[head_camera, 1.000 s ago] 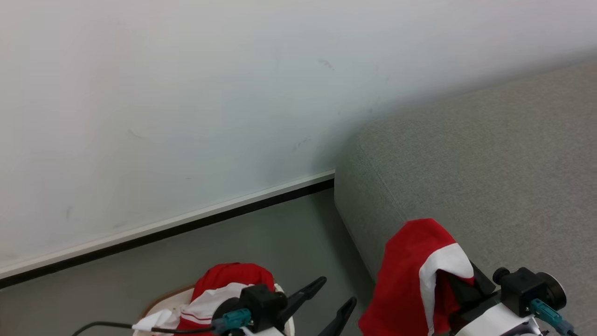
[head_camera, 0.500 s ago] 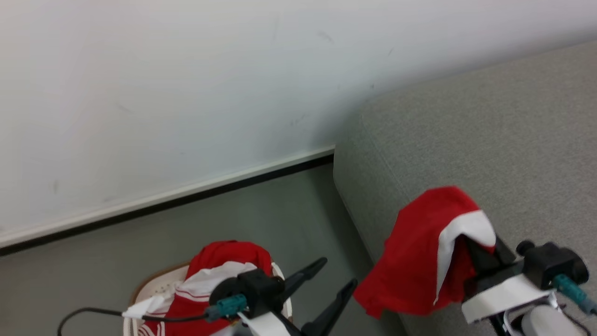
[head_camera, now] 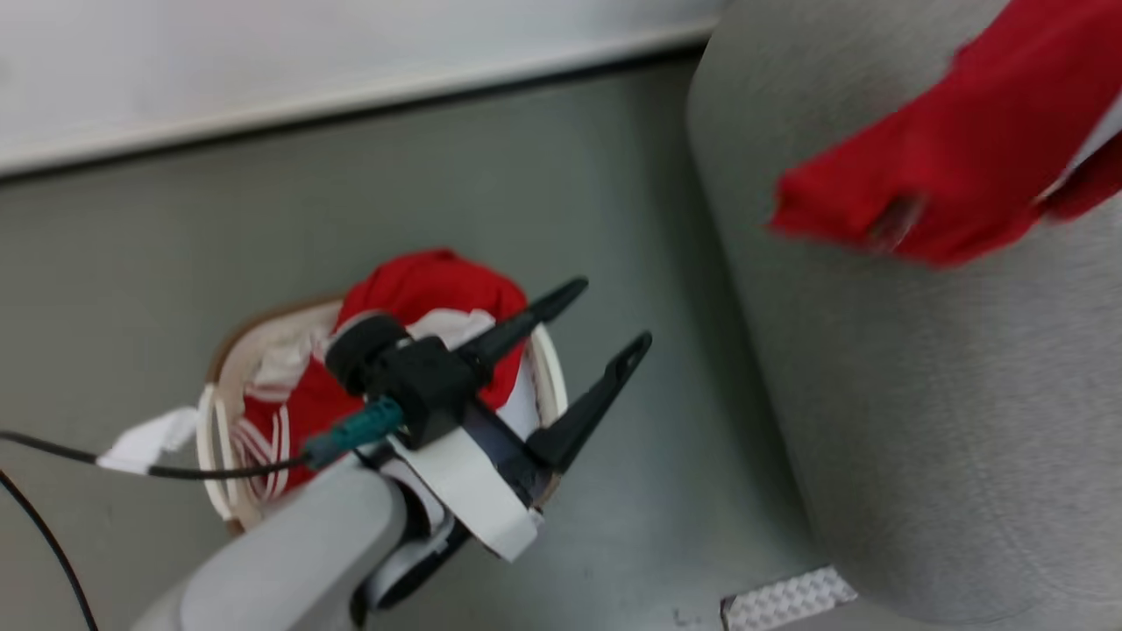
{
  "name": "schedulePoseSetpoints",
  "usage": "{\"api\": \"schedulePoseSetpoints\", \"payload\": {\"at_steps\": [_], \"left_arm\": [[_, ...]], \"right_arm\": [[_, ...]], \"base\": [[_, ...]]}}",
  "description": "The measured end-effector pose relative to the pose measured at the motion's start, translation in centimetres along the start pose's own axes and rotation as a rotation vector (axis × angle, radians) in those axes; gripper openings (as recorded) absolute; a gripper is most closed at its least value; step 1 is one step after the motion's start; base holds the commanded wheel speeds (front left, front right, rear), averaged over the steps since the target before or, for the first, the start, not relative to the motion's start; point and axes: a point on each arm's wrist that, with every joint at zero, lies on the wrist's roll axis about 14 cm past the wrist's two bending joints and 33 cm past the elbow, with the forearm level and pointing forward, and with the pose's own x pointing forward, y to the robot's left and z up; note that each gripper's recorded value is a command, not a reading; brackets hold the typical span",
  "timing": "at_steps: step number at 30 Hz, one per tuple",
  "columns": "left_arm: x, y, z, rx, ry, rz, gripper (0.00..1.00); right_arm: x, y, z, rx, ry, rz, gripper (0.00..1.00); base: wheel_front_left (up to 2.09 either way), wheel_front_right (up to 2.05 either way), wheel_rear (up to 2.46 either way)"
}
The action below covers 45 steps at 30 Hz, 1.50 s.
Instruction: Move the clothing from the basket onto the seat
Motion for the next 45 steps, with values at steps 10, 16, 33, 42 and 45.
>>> {"api": "schedulePoseSetpoints", "payload": {"at_steps": [10,16,33,42,45], "left_arm": [[-1.1,7.5,-4.5,-0.055,0.008,0.119,1.00],[-3.0,9.2,-7.0,-0.089,0.049,0.184,1.00],[-5.2,6.4,-5.1,-0.077,0.084,0.227,1.00],[-6.9,3.6,-1.5,-0.037,0.046,0.272,1.00],[-8.2,2.9,-1.2,-0.025,0.053,0.310,1.00]], "right_arm": [[10.6,-6.4,-0.5,-0.125,-0.051,-0.193,0.00],[10.3,-8.6,-7.5,-0.201,0.119,-0.287,0.00],[-1.5,-5.5,-14.6,-0.254,0.469,-0.306,1.00],[-6.9,-5.1,-10.3,-0.176,0.359,-0.238,1.00],[-8.2,-4.3,-8.1,-0.139,0.295,-0.212,1.00]], "base": [[0.00,0.00,0.00],[0.00,0.00,0.00],[0.00,0.00,0.00],[0.00,0.00,0.00],[0.00,0.00,0.00]]}}
